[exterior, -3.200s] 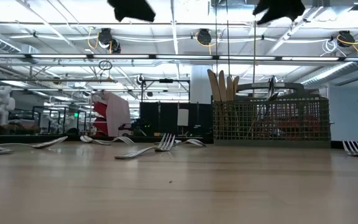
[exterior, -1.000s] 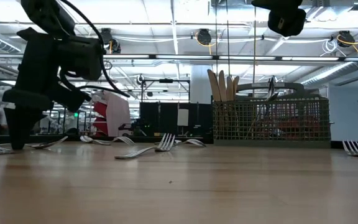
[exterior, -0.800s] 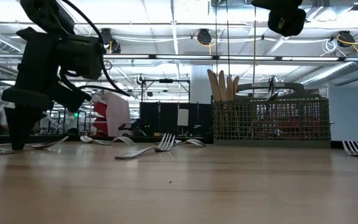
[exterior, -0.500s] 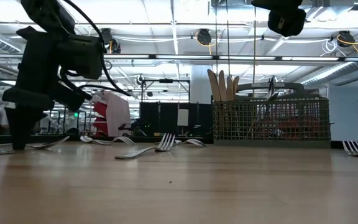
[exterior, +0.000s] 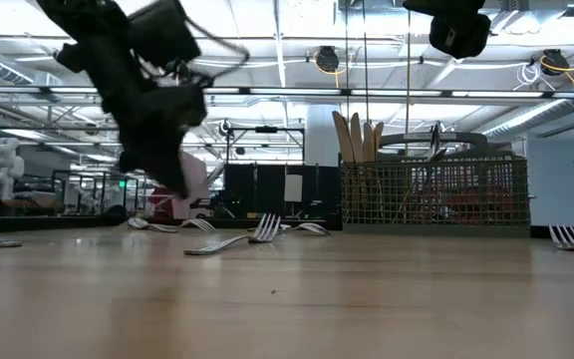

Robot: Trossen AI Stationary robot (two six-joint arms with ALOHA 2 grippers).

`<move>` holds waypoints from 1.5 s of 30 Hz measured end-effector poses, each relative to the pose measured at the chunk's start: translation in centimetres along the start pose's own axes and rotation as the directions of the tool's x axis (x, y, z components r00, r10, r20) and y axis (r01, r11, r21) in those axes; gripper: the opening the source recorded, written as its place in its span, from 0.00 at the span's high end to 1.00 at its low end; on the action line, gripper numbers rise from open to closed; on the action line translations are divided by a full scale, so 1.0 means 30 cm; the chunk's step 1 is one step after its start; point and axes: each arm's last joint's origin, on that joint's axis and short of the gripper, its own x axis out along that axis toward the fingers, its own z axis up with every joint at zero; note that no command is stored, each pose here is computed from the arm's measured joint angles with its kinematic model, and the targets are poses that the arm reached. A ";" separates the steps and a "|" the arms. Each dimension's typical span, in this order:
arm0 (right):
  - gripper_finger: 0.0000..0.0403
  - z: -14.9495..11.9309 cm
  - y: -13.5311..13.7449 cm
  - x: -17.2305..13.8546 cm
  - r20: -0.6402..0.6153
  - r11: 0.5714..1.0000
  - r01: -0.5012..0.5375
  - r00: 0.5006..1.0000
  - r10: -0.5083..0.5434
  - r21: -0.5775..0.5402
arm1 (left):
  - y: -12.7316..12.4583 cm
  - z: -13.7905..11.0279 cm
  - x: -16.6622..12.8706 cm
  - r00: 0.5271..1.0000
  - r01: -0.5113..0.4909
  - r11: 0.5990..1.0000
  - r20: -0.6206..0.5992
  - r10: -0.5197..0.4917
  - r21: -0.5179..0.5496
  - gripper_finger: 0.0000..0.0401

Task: Sort silverware
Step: Put the silver spoon into the silverware basket

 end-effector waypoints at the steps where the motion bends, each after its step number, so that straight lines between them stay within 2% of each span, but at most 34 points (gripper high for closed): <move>1: 0.53 0.000 0.000 0.000 0.000 1.000 0.000 1.000 0.000 0.000 | -0.009 0.019 -0.007 0.998 0.032 0.999 0.058 -0.031 -0.006 0.95; 4: 0.53 0.000 0.000 0.000 0.000 1.000 0.000 1.000 0.000 0.009 | -0.033 0.077 -0.030 0.964 0.133 0.991 0.232 -0.127 -0.012 0.95; 6: 0.53 -0.001 0.002 -0.001 -0.003 1.000 -0.004 1.000 0.004 0.022 | -0.053 0.114 -0.051 0.918 0.207 0.978 0.345 -0.194 0.000 0.95; 9: 0.53 -0.005 0.017 -0.016 -0.002 0.999 -0.026 1.000 0.026 0.019 | -0.081 0.174 -0.090 0.801 0.324 0.945 0.521 -0.295 0.037 0.95; 11: 0.53 -0.004 0.030 -0.037 0.017 0.999 -0.031 0.999 0.031 0.019 | -0.094 0.214 -0.119 0.735 0.366 0.929 0.595 -0.327 0.059 0.95; 14: 0.53 -0.016 0.039 -0.063 0.016 0.999 0.000 1.000 -0.001 0.047 | -0.131 0.306 -0.182 0.670 0.352 0.930 0.664 -0.332 0.110 0.95; 17: 0.53 -0.046 0.036 -0.079 -0.040 0.994 0.063 0.997 -0.059 0.093 | -0.183 0.426 -0.250 0.615 0.275 0.938 0.712 -0.339 0.210 0.95; 19: 0.53 -0.071 0.031 -0.082 -0.096 0.985 0.109 0.991 -0.097 0.133 | -0.216 0.513 -0.282 0.595 0.205 0.942 0.731 -0.334 0.264 0.95; 23: 0.53 -0.118 0.034 -0.070 -0.192 0.959 0.181 0.971 -0.140 0.217 | -0.251 0.673 -0.274 0.585 0.099 0.941 0.747 -0.317 0.323 0.95; 25: 0.53 -0.139 0.043 -0.062 -0.228 0.953 0.195 0.963 -0.142 0.232 | -0.255 0.742 -0.247 0.571 0.107 0.927 0.741 -0.353 0.359 0.95; 28: 0.53 -0.168 0.060 -0.050 -0.249 0.946 0.215 0.956 -0.154 0.243 | -0.249 0.835 -0.210 0.525 0.127 0.911 0.752 -0.398 0.393 0.95; 31: 0.53 -0.199 0.079 -0.041 -0.241 0.935 0.250 0.952 -0.189 0.252 | -0.227 0.915 -0.156 0.515 0.125 0.911 0.760 -0.398 0.392 0.95; 37: 0.53 -0.256 0.114 -0.034 -0.232 0.920 0.292 0.944 -0.233 0.263 | -0.207 1.017 0.008 0.548 0.069 0.895 0.733 -0.403 0.440 0.95; 45: 0.53 -0.298 0.140 -0.037 -0.257 0.885 0.310 0.939 -0.228 0.347 | -0.135 1.106 0.153 0.577 -0.018 0.914 0.751 -0.321 0.405 0.95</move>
